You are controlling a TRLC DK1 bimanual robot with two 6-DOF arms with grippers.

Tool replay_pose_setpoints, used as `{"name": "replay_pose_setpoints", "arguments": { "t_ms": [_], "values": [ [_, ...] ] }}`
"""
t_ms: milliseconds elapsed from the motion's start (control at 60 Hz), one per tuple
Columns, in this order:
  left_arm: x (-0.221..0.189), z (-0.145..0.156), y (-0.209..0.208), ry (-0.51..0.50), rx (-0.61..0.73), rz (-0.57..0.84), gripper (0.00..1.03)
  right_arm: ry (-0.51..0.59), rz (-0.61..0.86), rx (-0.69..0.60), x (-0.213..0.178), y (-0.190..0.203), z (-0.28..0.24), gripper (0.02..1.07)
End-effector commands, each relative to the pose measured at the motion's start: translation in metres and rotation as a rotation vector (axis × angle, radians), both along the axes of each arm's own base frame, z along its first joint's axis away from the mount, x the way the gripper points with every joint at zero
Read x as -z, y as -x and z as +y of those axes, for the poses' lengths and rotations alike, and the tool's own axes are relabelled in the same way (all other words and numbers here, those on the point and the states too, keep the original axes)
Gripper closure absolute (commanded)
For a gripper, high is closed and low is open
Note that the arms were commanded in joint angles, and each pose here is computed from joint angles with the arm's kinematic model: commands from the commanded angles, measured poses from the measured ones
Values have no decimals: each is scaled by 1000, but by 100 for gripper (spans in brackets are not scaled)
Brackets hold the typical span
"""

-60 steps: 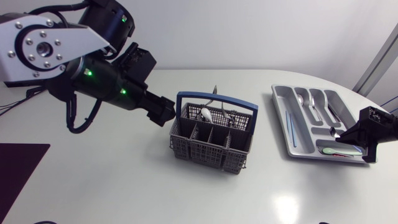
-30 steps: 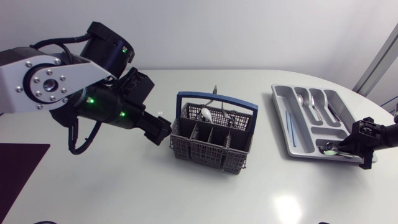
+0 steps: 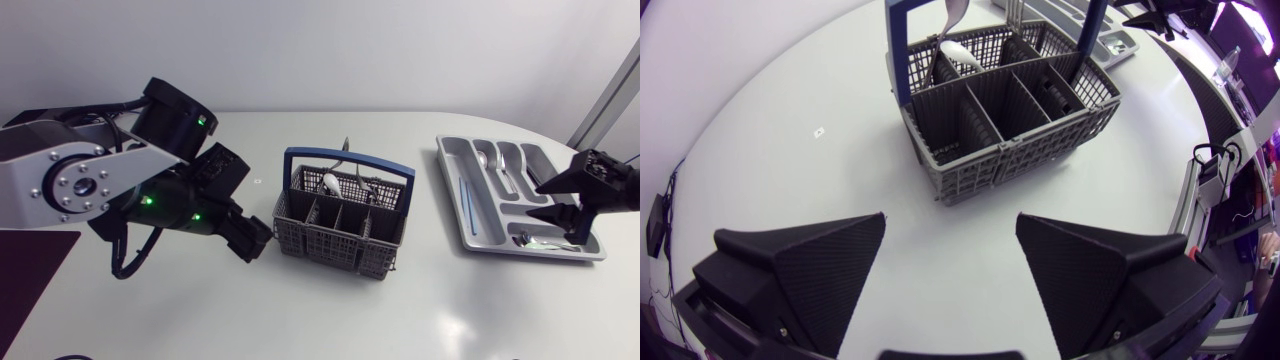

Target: Unload the cutlery basket into the drawer organizer.

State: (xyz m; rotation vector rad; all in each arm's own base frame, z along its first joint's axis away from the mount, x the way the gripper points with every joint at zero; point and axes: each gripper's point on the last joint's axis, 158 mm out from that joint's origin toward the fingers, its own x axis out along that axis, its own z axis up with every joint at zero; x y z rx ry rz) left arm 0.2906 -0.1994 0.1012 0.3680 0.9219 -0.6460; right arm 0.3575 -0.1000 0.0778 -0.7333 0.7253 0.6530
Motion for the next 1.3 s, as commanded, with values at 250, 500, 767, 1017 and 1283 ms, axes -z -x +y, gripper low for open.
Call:
{"name": "replay_pose_setpoints", "arguments": {
  "t_ms": [250, 500, 767, 1017, 1283],
  "values": [
    [36, -3, 21, -44, 98, 19, 53, -268, 144, 47, 12, -30, 141, 58],
    [57, -9, 20, -51, 130, 35, 80, -344, 251, 47, 33, -63, 194, 96],
    [69, -24, 6, -37, 142, 30, 81, -426, 286, 89, 31, -98, 216, 96],
    [70, -29, -25, -1, 111, 8, 81, -448, 383, -14, 33, -54, 243, 96],
    [72, -16, -68, 29, 59, -18, 81, -447, 416, -83, 23, -2, 256, 97]
  ]
}}
